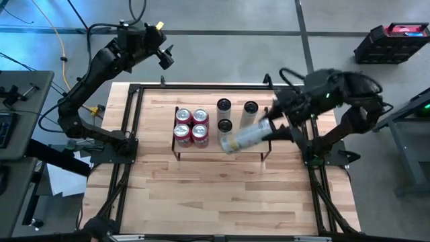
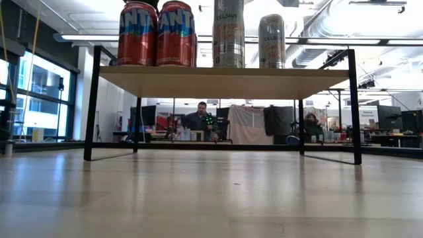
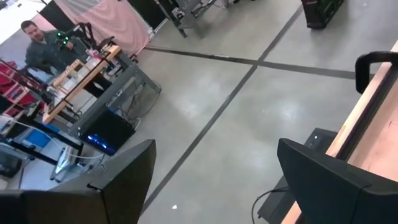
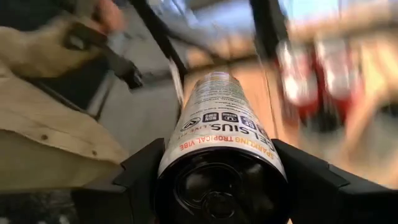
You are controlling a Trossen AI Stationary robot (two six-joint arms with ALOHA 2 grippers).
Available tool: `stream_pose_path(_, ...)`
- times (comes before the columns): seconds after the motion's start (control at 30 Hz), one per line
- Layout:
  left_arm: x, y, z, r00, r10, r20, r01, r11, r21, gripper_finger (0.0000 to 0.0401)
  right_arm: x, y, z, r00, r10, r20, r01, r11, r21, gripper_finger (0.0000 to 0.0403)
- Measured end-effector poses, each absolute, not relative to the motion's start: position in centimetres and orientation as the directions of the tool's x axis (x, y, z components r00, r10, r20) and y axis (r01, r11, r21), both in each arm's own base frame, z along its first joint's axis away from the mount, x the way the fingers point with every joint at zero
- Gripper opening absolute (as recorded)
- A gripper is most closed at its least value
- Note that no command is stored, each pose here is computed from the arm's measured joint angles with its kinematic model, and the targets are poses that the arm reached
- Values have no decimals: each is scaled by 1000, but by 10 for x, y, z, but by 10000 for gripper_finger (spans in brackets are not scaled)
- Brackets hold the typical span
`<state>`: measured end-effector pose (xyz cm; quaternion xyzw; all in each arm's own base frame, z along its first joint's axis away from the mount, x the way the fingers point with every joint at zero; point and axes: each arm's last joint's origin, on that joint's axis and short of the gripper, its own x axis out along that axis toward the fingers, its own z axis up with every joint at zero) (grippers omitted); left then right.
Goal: Place canned beverage on shelf
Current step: Put the white yellow soda can on the shelf aligned with the other white yellow soda can
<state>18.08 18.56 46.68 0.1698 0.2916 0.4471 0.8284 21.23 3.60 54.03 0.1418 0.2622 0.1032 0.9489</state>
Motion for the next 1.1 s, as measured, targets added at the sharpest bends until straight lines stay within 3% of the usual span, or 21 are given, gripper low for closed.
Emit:
stream_pose_path(0.23,182,184,466,437,831,-344,-646,557,523,328,211,47,509,655,176,-735,305,828,470,249)
stream_pose_path(0.33,184,182,466,451,823,-345,-649,568,506,327,224,53,506,672,191,-716,341,779,527,249)
stream_pose_path(0.47,185,181,465,472,808,-353,-645,589,486,327,240,57,489,581,165,-797,438,761,478,249)
stream_pose_path(0.73,182,178,453,440,768,-465,-597,637,488,327,259,71,477,527,262,-808,418,748,515,249)
stream_pose_path(0.87,181,176,450,455,735,-503,-576,674,463,328,267,64,460,474,187,-860,501,746,438,249)
stream_pose_path(1.1,183,174,448,475,710,-519,-564,699,439,328,278,56,434,383,169,-908,540,757,368,249)
